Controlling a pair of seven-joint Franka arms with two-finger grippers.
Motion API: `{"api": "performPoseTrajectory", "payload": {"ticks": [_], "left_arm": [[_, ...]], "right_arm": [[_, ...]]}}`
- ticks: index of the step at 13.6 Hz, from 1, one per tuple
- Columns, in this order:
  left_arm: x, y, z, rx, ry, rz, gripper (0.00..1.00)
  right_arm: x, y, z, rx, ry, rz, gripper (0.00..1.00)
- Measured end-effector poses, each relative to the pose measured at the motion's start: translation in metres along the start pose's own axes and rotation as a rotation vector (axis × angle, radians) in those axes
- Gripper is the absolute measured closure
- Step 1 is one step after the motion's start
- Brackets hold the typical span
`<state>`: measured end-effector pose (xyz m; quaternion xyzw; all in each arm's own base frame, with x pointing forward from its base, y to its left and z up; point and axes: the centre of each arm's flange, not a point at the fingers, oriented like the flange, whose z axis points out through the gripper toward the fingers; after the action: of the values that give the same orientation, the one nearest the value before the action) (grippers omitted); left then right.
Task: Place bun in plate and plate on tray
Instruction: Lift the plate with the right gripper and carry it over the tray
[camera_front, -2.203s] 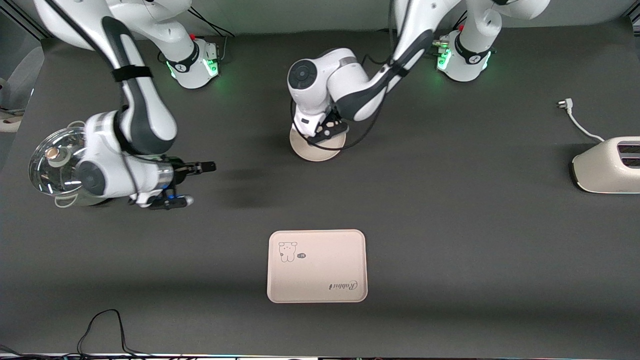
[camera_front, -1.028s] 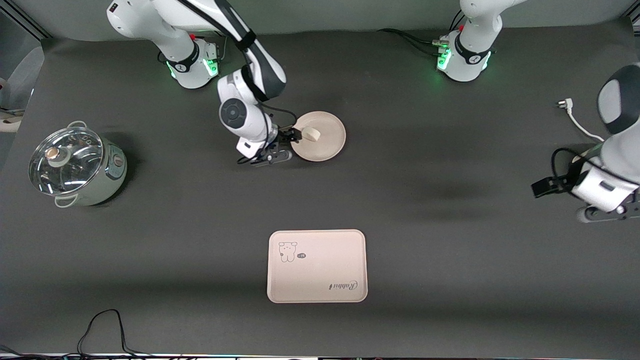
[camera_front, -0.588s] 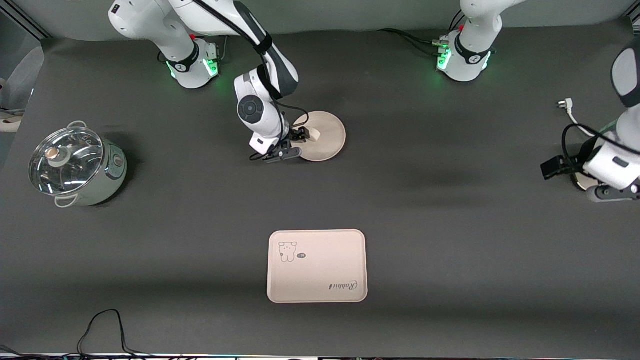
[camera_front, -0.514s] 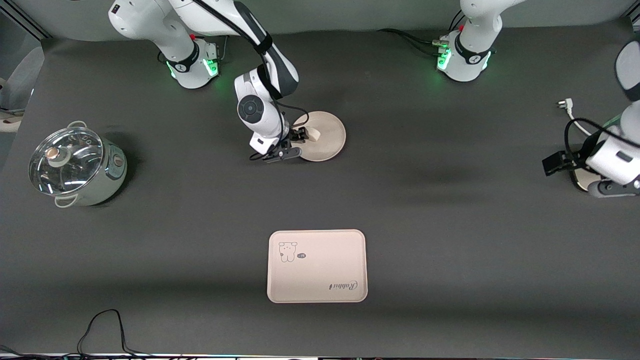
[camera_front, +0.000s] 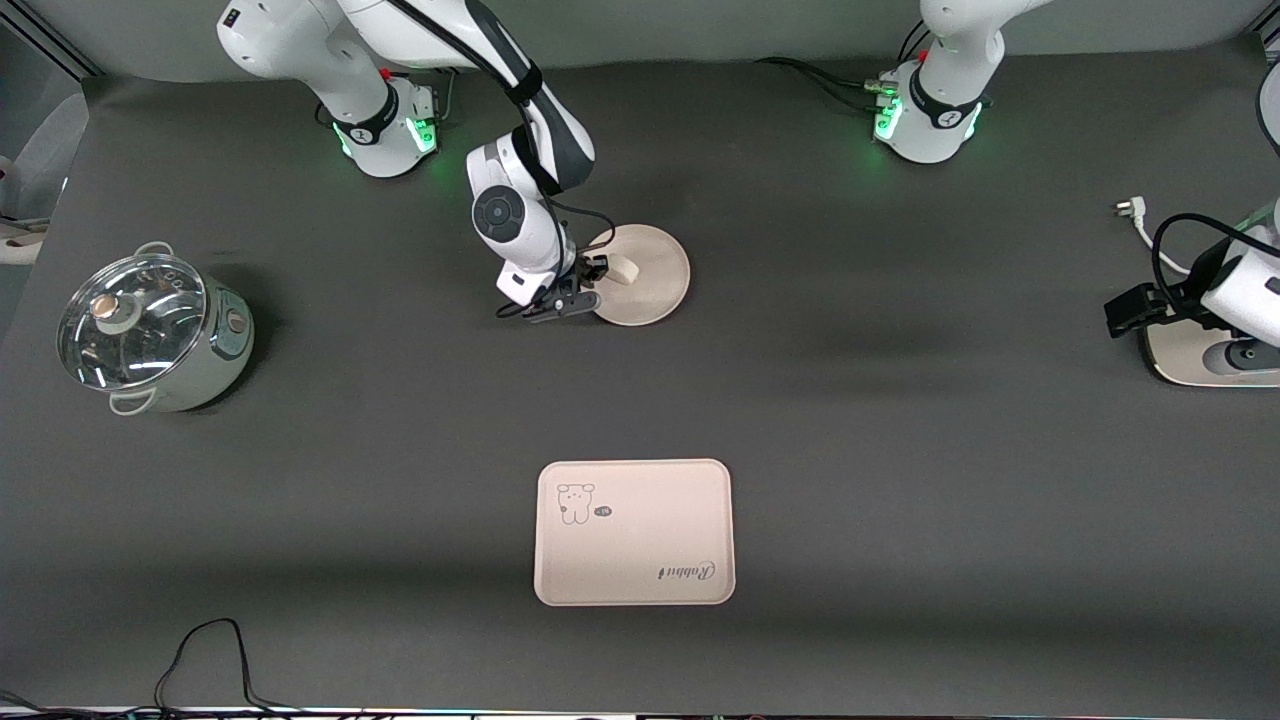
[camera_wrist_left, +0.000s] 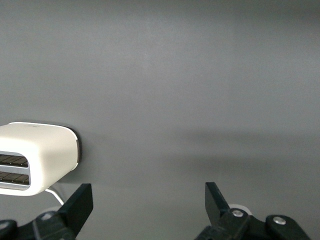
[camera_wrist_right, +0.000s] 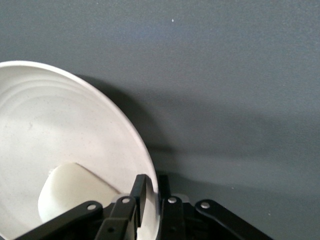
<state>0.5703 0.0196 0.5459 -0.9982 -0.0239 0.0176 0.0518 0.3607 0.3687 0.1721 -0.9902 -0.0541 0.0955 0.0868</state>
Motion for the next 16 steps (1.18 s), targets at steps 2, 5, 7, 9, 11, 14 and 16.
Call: {"api": "performPoseTrajectory", "payload": {"ticks": [2, 5, 7, 9, 11, 14, 16], "left_arm": [[0.000, 0.001, 0.001, -0.001, -0.003, 0.001, 0.00], [-0.001, 0.002, 0.005, -0.004, -0.011, 0.003, 0.00], [-0.001, 0.002, 0.006, -0.004, -0.011, 0.003, 0.00], [-0.001, 0.002, 0.006, -0.004, -0.011, 0.003, 0.00], [-0.001, 0.002, 0.006, -0.004, -0.010, 0.003, 0.00], [-0.001, 0.002, 0.005, -0.004, -0.008, 0.003, 0.00], [-0.001, 0.002, 0.005, -0.004, -0.007, 0.003, 0.00]], "right_arm": [[0.002, 0.001, -0.001, 0.001, 0.004, 0.003, 0.85], [0.017, 0.013, -0.018, 0.012, 0.033, 0.036, 0.93], [0.032, 0.022, -0.044, 0.035, 0.037, 0.064, 0.93], [0.054, 0.029, -0.080, 0.040, 0.011, 0.064, 0.94], [0.083, 0.038, -0.129, 0.043, -0.001, 0.067, 0.94], [0.124, 0.056, -0.216, 0.077, 0.025, 0.098, 0.94], [0.146, 0.068, -0.278, 0.102, 0.043, 0.108, 0.94]]}}
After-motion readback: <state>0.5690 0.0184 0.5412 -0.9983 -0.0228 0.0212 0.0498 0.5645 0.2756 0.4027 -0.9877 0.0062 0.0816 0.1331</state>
